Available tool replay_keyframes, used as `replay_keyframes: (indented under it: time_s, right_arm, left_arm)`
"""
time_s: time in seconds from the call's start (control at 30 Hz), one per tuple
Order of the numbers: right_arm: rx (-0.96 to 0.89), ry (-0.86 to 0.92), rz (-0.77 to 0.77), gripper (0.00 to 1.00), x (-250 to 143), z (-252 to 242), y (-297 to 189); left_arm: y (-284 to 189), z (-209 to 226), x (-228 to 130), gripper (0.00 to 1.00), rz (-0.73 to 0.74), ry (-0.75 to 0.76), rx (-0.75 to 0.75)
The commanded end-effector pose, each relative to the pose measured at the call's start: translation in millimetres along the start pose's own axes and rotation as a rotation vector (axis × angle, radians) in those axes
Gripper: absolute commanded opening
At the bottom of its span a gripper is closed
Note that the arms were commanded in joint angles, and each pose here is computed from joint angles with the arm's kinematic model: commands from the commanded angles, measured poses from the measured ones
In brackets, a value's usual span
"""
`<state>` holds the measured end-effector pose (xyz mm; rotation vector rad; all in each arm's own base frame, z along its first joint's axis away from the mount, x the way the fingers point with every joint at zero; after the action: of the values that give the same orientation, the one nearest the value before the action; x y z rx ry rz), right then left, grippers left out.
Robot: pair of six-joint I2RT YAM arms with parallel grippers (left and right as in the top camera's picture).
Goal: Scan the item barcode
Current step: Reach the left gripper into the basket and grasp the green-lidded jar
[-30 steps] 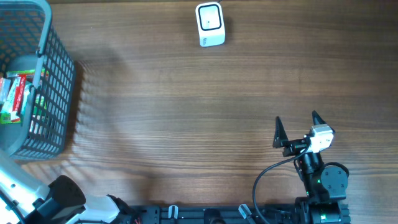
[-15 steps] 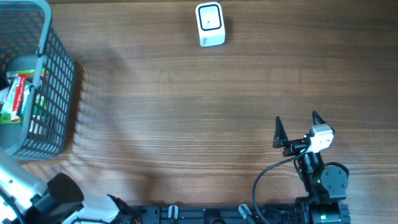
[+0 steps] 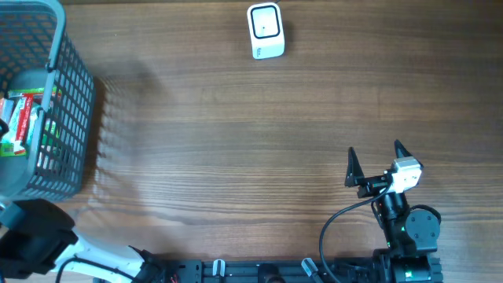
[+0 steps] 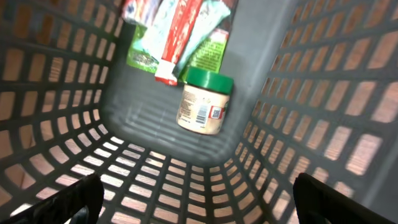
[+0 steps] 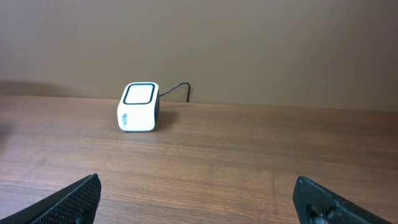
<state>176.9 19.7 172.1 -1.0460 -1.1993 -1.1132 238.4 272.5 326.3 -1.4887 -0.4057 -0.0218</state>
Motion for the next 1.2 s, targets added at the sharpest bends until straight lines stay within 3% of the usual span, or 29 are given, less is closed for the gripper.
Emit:
replay_keyframes:
  time_s: [0.0, 0.2, 0.7, 1.17]
  right_arm:
    - [-0.002, -0.007, -0.002, 1.0, 0, -1, 0]
    - [-0.002, -0.007, -0.002, 1.0, 0, -1, 0]
    - [-0.003, -0.007, -0.002, 1.0, 0, -1, 0]
    - [-0.002, -0.006, -0.002, 1.0, 0, -1, 0]
  left_arm:
    - [16, 5, -2, 0.92, 0.032, 0.087, -0.062]
    - [50, 3, -11, 0.88, 0.107, 0.113, -0.138]
    - [142, 4, -23, 0.91, 0.13, 0.125, -0.147]
    - [182, -9, -17, 0.88, 0.107, 0.131, -0.099]
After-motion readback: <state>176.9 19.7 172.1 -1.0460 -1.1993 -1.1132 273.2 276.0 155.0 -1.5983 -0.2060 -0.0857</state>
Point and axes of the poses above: each gripper's point midway between its finger pads, its own y axis out along the fingers, its own z axis along the line the jaws close on, x = y × z, the point moved 7 cm from there along -y, back along the fingers, and after that the axes turned 4 degrees about y, right-handed, at the moved point
